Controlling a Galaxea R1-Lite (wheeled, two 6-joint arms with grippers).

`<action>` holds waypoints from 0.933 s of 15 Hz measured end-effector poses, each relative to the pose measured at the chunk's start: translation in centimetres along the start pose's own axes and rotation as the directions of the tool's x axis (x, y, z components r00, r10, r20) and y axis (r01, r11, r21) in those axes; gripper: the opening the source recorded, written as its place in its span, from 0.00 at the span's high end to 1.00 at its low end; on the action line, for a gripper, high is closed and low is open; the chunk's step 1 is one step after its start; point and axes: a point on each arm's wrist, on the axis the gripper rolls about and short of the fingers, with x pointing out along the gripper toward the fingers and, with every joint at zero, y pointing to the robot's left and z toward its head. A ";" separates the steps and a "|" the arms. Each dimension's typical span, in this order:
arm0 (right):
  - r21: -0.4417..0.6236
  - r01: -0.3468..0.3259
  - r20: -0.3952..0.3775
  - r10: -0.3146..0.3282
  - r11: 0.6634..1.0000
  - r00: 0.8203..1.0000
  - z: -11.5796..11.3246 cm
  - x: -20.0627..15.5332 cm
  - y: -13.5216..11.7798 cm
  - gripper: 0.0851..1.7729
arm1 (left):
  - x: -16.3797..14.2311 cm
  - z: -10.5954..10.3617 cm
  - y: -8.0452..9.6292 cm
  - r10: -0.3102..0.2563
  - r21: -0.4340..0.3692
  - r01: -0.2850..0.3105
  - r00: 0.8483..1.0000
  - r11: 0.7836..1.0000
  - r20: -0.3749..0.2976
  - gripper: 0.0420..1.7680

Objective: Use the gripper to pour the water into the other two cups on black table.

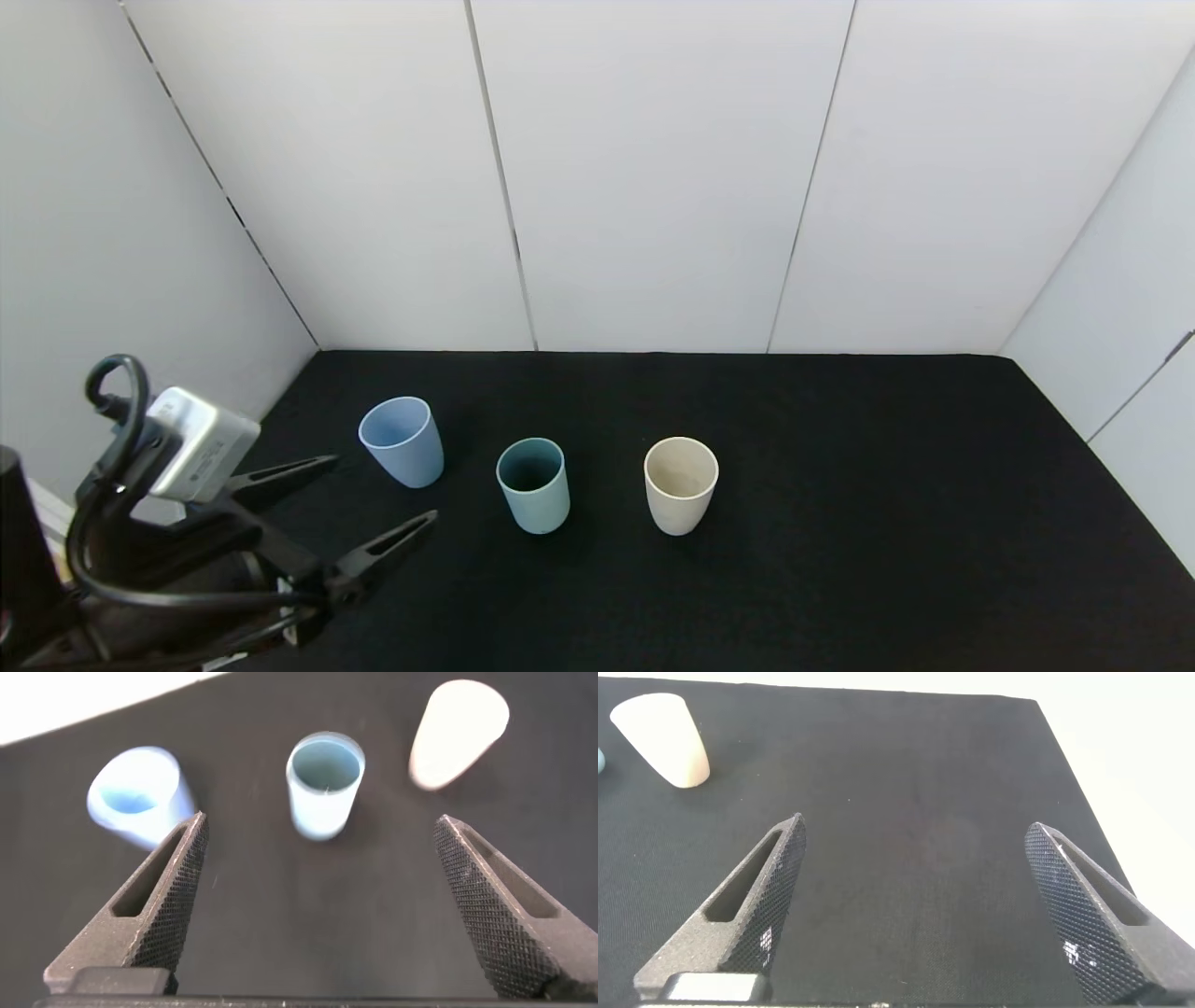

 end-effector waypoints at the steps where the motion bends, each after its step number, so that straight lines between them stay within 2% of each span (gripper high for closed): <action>1: 0.000 0.000 0.000 0.000 1.000 1.000 0.0 0.0 0.0 0.04 | -1.3 -0.2 0.0 0.020 0.000 -0.020 1.000 1.000 -0.011 0.04; 4: 0.000 0.000 0.000 0.000 1.000 1.000 0.0 0.0 0.0 0.04 | -5.8 -0.7 -0.2 0.107 0.007 -0.107 0.994 0.994 -0.031 0.03; 7: 0.000 0.000 0.000 0.000 1.000 1.000 0.0 0.0 0.0 0.04 | -9.6 -1.6 -0.2 0.208 0.043 -0.206 0.978 0.978 -0.034 0.03; 11: 0.000 0.000 0.000 0.000 1.000 1.000 0.0 0.0 0.0 0.04 | -13.8 -3.2 -0.3 0.365 0.089 -0.363 0.931 0.927 -0.003 0.03; 12: 0.000 0.000 0.000 0.000 1.000 1.000 0.0 0.0 0.0 0.04 | -14.7 -3.7 -0.5 0.388 0.087 -0.387 0.922 0.918 0.001 0.03; 14: 0.000 0.000 0.000 0.000 1.000 1.000 0.0 0.0 0.0 0.04 | -16.1 -4.9 -1.2 0.398 0.075 -0.398 0.917 0.914 0.008 0.03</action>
